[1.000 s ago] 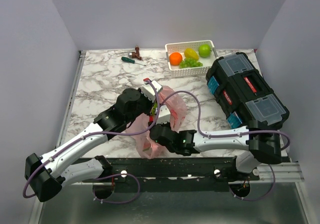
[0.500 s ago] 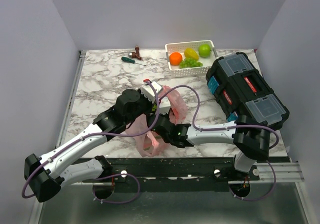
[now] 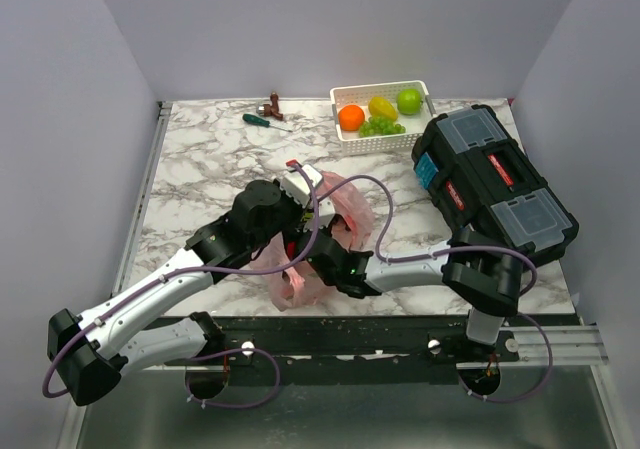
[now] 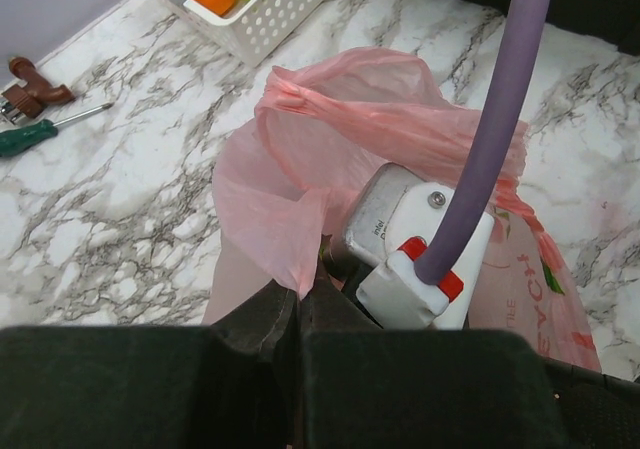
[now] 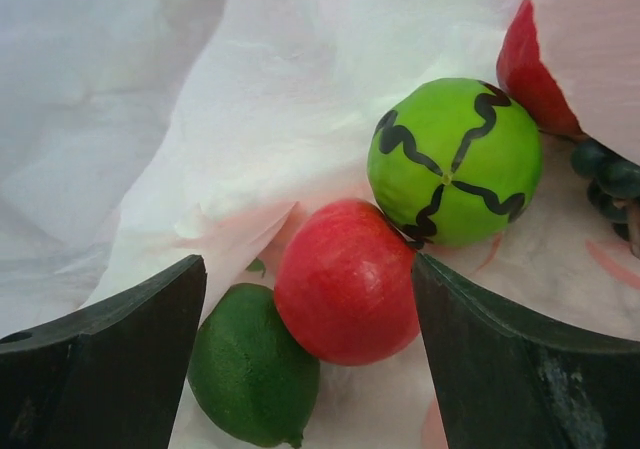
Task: Take the fake fruits out of the plastic bag
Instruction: Take out the fake fruit from the plastic bag.
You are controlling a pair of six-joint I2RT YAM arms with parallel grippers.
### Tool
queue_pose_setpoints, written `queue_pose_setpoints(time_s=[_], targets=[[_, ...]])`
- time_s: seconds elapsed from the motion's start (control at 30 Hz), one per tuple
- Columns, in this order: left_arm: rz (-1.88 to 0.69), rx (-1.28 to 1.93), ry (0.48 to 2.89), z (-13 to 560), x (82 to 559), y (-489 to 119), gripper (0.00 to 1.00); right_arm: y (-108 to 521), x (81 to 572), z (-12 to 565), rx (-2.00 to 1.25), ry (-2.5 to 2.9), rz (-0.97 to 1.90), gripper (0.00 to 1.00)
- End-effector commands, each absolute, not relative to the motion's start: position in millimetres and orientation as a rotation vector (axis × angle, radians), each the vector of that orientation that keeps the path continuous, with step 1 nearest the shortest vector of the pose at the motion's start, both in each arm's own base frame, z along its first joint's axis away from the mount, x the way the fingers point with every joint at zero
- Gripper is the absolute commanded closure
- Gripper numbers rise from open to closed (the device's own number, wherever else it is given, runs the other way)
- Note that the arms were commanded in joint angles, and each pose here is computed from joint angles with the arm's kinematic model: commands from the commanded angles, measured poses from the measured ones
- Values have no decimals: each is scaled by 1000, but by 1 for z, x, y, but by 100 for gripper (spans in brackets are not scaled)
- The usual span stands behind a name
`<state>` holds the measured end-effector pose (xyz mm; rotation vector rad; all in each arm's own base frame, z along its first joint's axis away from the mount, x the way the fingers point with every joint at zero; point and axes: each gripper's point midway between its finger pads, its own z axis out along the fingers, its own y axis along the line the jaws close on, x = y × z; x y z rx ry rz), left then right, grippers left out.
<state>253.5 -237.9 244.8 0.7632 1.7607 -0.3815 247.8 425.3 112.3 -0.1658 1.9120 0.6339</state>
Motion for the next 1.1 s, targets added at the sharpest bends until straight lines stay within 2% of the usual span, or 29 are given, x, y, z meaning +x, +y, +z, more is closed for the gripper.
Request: queue_pose_setpoints(time_s=[0.0,0.17,0.37,0.73,0.8,0.9,1.07], targets=[[-585,842,1653,267,224,-271,100,440,243,83,-311,1948,644,13],[-588,846,1647,268,222,-271,100,442,249,60,-330,1987,588,8],[-590,853,1649,267,221,-273,100,437,257,29,-310,2064,510,8],[-591,855,1644,268,220,-273,100,441,259,7,-354,2110,468,6],[-586,854,1648,267,220,-272,100,443,262,10,-357,2098,461,13],[-572,851,1648,267,222,-271,100,440,267,26,-341,2059,463,39],[-509,825,1665,261,227,-261,100,421,270,66,-271,1990,472,54]])
